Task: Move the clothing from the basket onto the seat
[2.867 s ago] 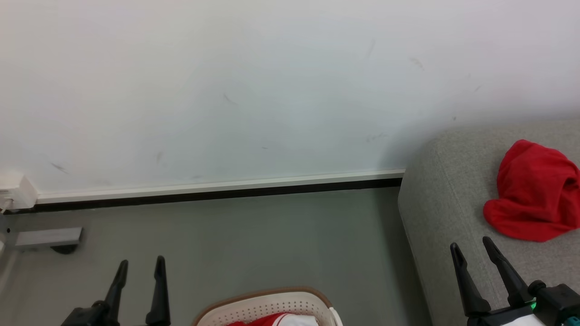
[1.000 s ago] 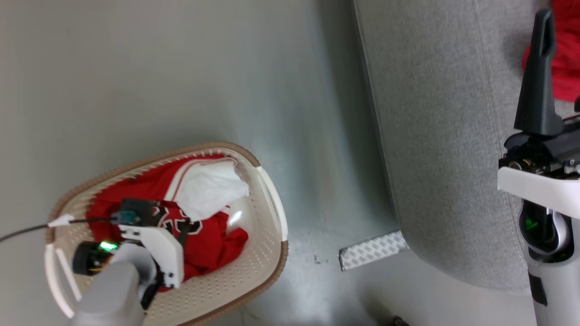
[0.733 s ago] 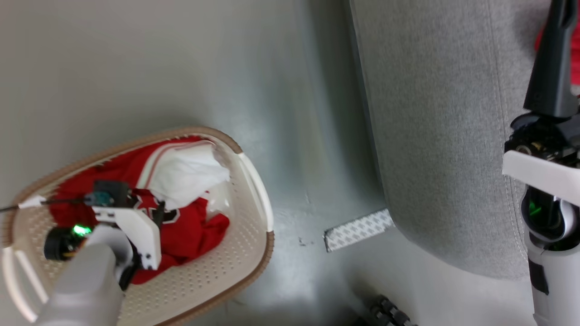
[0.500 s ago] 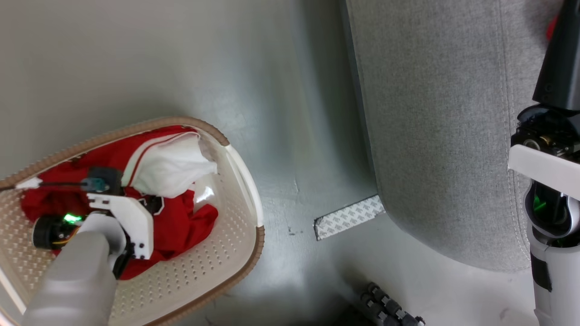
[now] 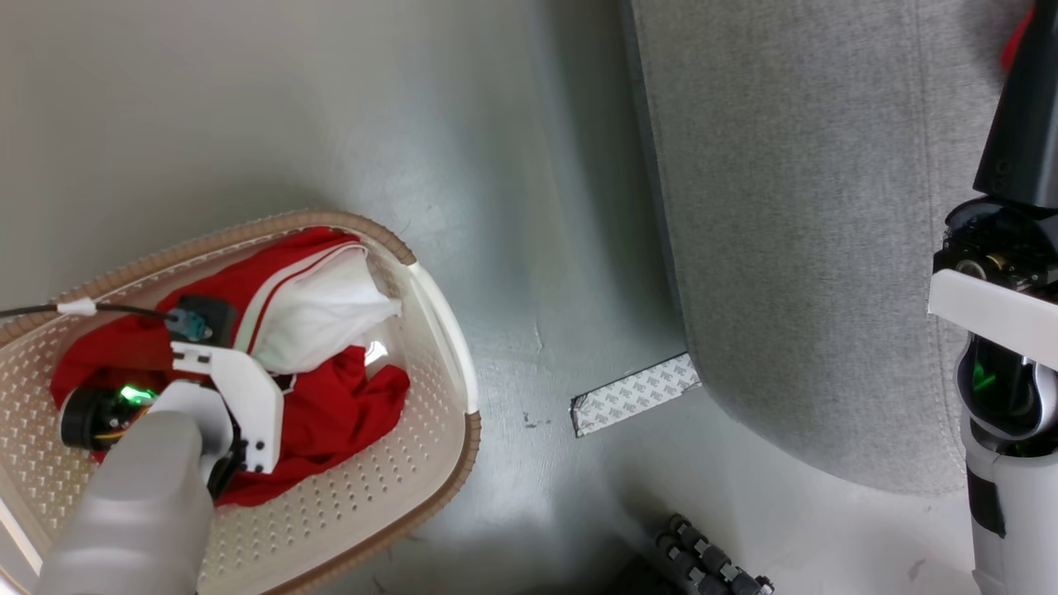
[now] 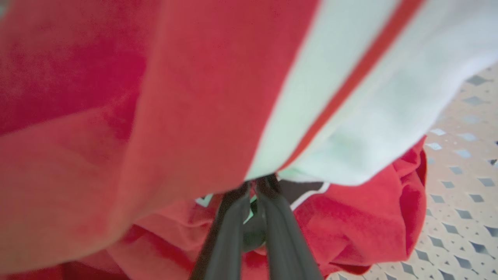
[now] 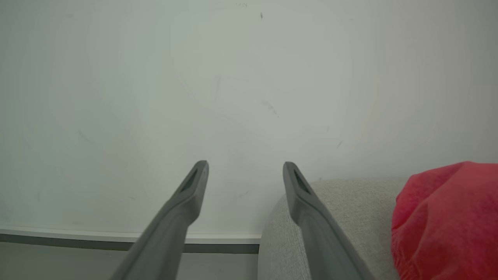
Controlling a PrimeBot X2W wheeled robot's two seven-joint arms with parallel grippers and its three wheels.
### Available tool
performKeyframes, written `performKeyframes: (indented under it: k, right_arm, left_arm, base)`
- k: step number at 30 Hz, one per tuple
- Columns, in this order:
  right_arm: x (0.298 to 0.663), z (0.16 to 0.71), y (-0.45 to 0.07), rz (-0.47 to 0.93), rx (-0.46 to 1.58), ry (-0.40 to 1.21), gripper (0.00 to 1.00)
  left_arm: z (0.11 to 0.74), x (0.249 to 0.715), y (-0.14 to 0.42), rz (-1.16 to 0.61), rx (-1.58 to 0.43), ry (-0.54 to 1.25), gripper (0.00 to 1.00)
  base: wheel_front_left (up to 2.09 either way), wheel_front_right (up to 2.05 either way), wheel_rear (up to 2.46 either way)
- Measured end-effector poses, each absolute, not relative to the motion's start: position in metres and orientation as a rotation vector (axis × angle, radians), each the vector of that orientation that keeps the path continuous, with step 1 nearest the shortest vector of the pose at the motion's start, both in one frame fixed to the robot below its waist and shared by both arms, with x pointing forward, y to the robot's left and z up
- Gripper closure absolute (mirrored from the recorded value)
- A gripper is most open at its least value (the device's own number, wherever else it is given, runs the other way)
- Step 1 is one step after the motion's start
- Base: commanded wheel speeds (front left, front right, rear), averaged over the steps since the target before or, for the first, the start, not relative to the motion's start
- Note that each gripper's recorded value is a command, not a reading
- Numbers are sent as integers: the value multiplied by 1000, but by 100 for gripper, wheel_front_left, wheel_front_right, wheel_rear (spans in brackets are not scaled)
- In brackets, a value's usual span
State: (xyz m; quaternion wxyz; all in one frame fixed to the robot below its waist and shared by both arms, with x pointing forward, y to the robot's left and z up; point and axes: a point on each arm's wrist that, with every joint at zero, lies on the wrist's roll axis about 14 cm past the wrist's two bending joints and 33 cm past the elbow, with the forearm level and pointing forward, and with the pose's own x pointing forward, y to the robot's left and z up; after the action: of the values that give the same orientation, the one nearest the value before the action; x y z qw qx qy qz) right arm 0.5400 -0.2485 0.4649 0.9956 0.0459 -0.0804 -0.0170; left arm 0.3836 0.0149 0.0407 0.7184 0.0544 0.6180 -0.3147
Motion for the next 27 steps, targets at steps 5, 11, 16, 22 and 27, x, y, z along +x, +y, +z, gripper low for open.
performKeyframes:
  k: [5,11,16,22,27]
  right_arm:
    - [537,473,-250,-40,97,-168,0]
    - [526,503,-253,-44,79,-215,0]
    - [507,528,-256,-45,73,-242,0]
    - [483,559,-257,-39,81,-285,0]
    - [460,580,-255,-27,89,-314,0]
  left_arm:
    - [52,392,9,-694,99,1311,100]
    - [93,392,-5,-707,56,1221,100]
    - [136,389,-19,-717,17,1129,100]
    - [188,394,-24,-706,-15,999,100]
    - [231,395,-26,-700,-32,893,100]
  base:
    - [0,0,0]
    - [0,0,0]
    - [0,0,0]
    - [0,0,0]
    - [0,0,0]
